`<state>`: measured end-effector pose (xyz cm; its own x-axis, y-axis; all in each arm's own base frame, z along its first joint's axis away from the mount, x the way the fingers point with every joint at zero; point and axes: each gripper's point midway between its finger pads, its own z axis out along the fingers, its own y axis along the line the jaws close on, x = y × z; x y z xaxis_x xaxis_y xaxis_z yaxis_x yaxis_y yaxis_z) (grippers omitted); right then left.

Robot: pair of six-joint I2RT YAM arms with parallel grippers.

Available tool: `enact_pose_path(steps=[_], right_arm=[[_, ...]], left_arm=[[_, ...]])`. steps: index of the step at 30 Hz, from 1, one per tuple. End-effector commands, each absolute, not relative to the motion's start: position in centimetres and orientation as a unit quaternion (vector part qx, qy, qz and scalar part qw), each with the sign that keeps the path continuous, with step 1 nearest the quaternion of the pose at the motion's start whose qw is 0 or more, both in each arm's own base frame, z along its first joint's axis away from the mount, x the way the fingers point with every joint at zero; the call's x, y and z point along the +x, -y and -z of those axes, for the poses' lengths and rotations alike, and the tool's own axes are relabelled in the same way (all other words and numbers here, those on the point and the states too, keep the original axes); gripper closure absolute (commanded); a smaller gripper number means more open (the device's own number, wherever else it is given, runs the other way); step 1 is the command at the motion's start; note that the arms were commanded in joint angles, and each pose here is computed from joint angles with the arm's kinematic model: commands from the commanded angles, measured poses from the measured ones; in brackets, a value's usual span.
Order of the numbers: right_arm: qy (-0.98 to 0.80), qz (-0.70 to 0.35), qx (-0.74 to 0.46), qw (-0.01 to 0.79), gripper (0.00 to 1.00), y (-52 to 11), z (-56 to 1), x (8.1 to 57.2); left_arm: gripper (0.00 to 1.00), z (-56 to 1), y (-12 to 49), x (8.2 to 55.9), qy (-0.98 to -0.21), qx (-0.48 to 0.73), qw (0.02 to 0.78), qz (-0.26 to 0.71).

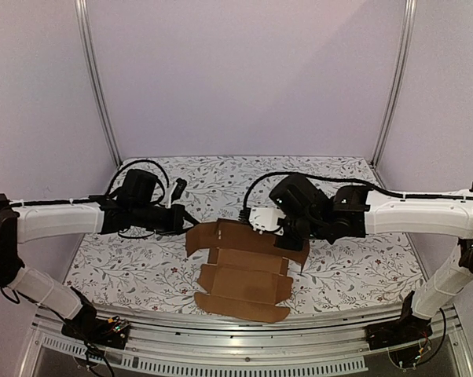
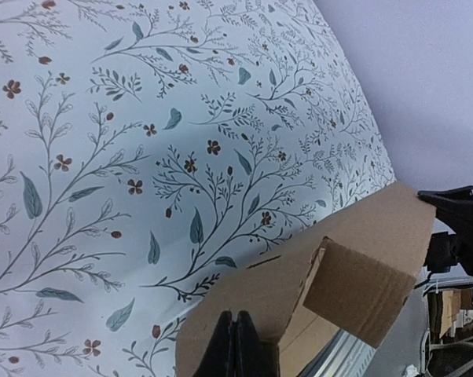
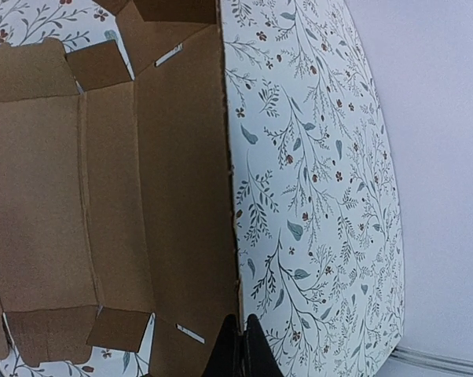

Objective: Fold the paper box

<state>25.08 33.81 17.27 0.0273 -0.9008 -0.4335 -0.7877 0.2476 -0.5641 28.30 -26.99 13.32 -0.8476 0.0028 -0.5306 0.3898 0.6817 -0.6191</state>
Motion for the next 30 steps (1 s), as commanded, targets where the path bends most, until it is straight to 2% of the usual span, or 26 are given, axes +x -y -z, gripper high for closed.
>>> enact_pose_path(steps=[1, 17, 30], right_arm=[[-0.698, 0.082, -0.599, 0.383, 1.00, -34.5, -17.0, 25.6], [-0.711, 0.106, -0.586, 0.374, 1.00, -34.2, -15.6, 26.3], [-0.688, 0.123, -0.611, 0.372, 1.00, -34.4, -14.5, 24.6]], left_arm=[[1.00, -12.4, 28.2, 27.0, -0.876, 0.130, 0.235, 0.400], [1.00, -10.6, 30.3, 25.2, -0.880, 0.146, 0.213, 0.400], [1.00, -9.9, 30.3, 24.4, -0.884, 0.152, 0.208, 0.390]])
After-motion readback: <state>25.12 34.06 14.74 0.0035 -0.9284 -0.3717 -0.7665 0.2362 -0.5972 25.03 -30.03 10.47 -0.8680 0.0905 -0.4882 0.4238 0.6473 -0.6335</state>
